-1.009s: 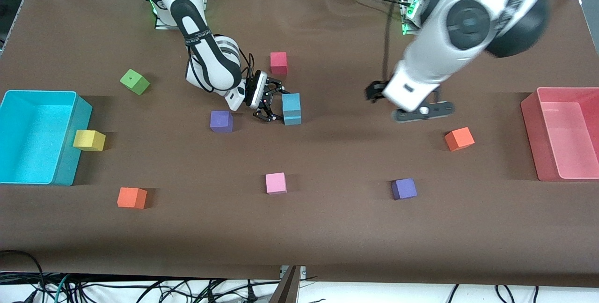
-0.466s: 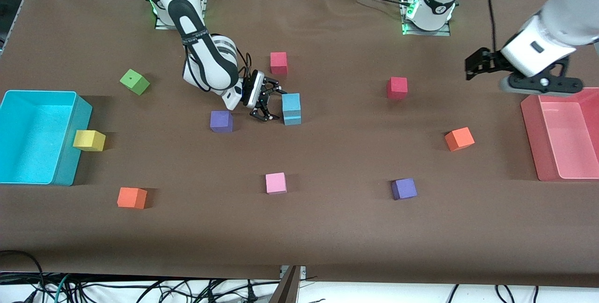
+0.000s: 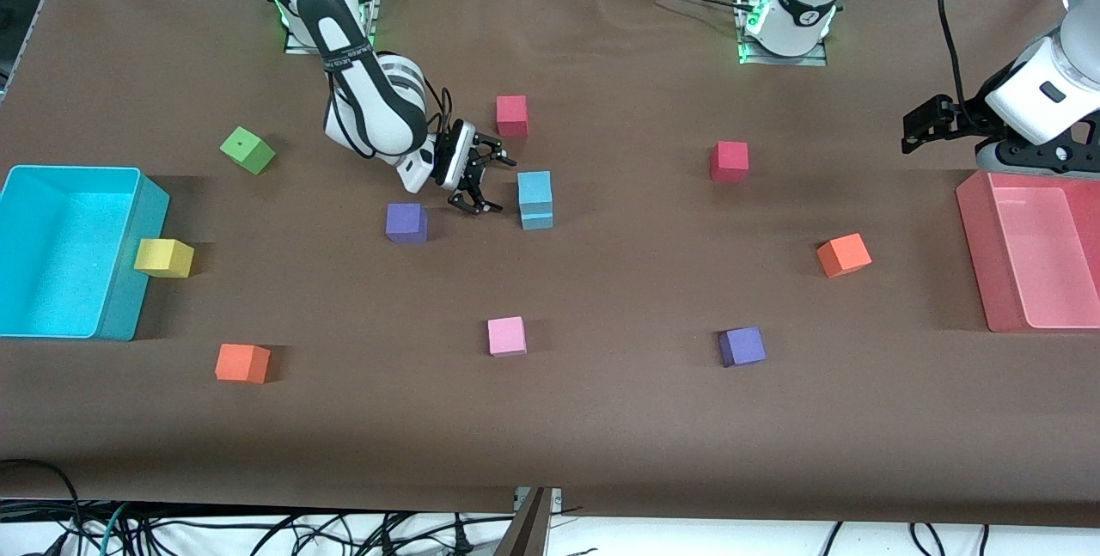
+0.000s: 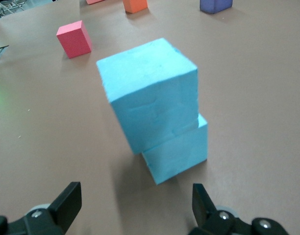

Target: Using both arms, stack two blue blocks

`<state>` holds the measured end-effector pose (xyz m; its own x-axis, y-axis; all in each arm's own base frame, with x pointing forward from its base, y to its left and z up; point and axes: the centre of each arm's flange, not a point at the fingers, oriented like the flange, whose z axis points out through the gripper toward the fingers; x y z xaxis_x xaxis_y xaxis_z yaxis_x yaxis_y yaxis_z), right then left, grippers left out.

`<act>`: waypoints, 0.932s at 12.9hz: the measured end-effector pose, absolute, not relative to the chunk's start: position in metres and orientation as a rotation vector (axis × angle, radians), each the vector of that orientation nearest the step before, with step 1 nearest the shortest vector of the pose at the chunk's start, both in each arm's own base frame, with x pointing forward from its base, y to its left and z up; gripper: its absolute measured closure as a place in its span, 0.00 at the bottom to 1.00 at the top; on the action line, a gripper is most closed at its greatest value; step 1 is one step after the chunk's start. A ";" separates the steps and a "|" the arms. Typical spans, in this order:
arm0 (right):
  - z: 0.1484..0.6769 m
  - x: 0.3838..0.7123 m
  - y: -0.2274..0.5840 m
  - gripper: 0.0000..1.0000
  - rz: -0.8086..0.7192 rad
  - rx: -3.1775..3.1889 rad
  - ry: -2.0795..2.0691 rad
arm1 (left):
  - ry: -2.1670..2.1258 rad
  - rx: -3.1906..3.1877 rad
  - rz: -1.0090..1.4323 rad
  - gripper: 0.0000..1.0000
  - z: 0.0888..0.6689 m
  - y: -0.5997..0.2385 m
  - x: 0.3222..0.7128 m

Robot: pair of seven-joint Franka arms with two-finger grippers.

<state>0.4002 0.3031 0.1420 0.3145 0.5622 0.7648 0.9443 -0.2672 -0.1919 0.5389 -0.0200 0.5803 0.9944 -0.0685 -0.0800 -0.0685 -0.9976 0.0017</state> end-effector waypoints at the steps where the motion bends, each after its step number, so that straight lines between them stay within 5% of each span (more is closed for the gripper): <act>1: 0.144 0.397 0.300 0.00 -0.758 -1.940 -1.335 | 0.109 -3.136 0.121 0.00 0.581 -0.020 0.538; 7: 0.191 0.406 0.280 0.00 -0.723 -1.940 -1.432 | 0.109 -3.137 0.110 0.00 0.585 -0.020 0.535; 12: 0.289 0.443 0.260 0.00 -0.467 -2.059 -1.471 | 0.110 -3.137 0.111 0.00 0.585 -0.020 0.535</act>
<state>0.4430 0.2598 0.2887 0.3367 0.7454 0.5753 0.9407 -0.2401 -0.2395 0.5347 -0.0204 0.5847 0.9951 -0.0697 -0.0705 -0.0698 -0.9976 0.0019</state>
